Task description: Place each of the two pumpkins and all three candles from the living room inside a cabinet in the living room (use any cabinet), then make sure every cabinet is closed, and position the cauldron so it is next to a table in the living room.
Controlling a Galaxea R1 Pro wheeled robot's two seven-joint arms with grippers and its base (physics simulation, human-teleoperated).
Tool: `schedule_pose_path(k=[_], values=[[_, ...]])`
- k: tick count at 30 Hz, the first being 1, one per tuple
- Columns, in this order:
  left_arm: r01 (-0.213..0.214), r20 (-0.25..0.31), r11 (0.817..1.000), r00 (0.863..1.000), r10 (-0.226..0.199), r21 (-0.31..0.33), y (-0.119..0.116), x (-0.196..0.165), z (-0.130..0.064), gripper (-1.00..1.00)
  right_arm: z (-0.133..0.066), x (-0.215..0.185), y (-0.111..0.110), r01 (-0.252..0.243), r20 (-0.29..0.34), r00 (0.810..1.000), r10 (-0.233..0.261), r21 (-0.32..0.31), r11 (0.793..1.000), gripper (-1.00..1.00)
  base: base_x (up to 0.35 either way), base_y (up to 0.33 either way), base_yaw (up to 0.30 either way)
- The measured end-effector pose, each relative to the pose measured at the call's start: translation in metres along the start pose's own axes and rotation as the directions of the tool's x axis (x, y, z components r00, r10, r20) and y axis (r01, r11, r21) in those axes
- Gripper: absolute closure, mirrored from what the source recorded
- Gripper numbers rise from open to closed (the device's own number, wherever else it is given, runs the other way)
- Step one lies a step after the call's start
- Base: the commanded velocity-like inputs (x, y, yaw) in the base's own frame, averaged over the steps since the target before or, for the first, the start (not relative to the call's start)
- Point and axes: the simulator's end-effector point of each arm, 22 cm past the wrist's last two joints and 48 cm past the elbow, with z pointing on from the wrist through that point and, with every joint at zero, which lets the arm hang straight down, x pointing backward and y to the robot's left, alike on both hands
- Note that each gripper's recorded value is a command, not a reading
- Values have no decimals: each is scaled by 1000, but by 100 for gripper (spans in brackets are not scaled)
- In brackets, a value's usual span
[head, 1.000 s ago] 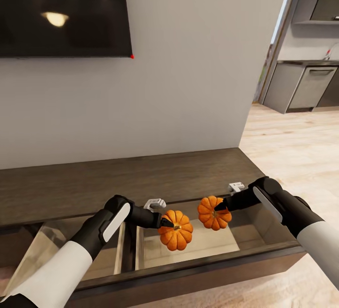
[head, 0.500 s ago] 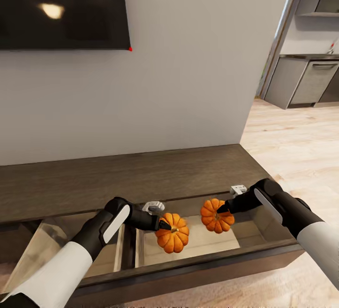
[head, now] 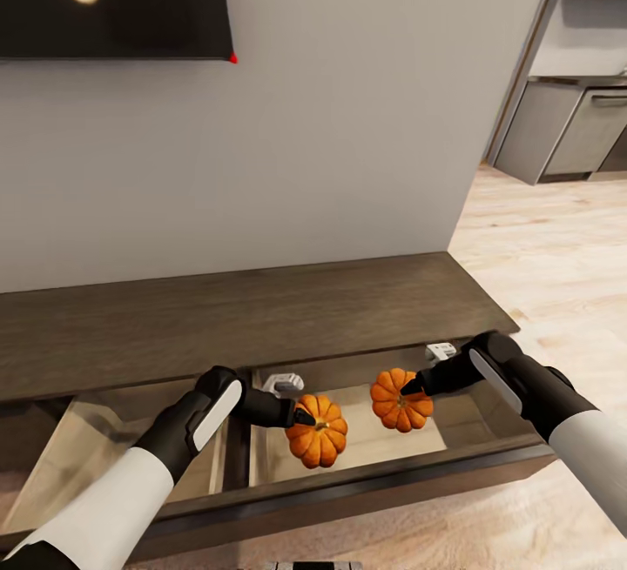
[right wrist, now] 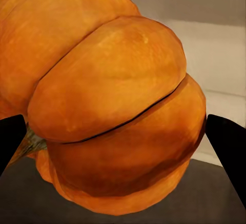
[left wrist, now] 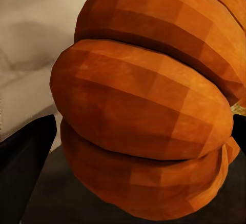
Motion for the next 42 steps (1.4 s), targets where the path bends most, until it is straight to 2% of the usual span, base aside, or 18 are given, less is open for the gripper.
schedule_pose_path(k=[5, 9, 11, 18, 22, 28, 31, 33, 36, 40, 42], values=[[12, 1, 1000, 1000, -12, 1, 7, 2, 10, 100, 11, 6, -3, -7, -19, 1000, 7, -2, 1000, 100, 0, 0, 0], [20, 3, 1000, 1000, -20, 5, 10, 4, 19, 100, 19, 10, -14, -10, -34, 999, 11, 32, 999, 100, 0, 0, 0], [18, 21, 1000, 1000, -18, -4, 15, 1, 22, 100, 23, 13, -15, -15, -41, 999, 16, 31, 999, 100, 0, 0, 0], [35, 21, 998, 999, -34, -47, 21, 3, 40, 100, 38, 22, -19, -24, -67, 997, 25, 27, 999, 100, 0, 0, 0], [65, 27, 996, 998, -63, -57, 21, 1, 49, 100, 47, 18, -21, -9, -44, 999, 10, 21, 1000, 100, 0, 0, 0], [61, 54, 994, 997, -56, -92, 23, -7, 49, 100, 48, 14, -20, 2, -24, 1000, -1, 20, 1000, 100, 0, 0, 0], [57, 87, 994, 995, -48, -95, 25, -14, 49, 100, 48, 1, -20, 33, 34, 999, -34, 20, 999, 100, 0, 0, 0], [57, 92, 994, 995, -48, -95, 25, -15, 49, 100, 50, 0, -21, 37, 47, 998, -37, 19, 999, 100, 0, 0, 0], [57, 94, 994, 994, -48, -96, 26, -15, 49, 100, 55, 5, -32, 29, 48, 998, -31, 35, 999, 100, 0, 0, 0], [57, 95, 994, 994, -47, -96, 26, -15, 49, 100, 61, 7, -43, 26, 81, 996, -30, 46, 999, 100, 0, 0, 0], [57, 94, 994, 994, -48, -95, 25, -15, 49, 100, 66, 20, -56, -6, 59, 998, 3, 57, 998, 100, 0, 0, 0]])
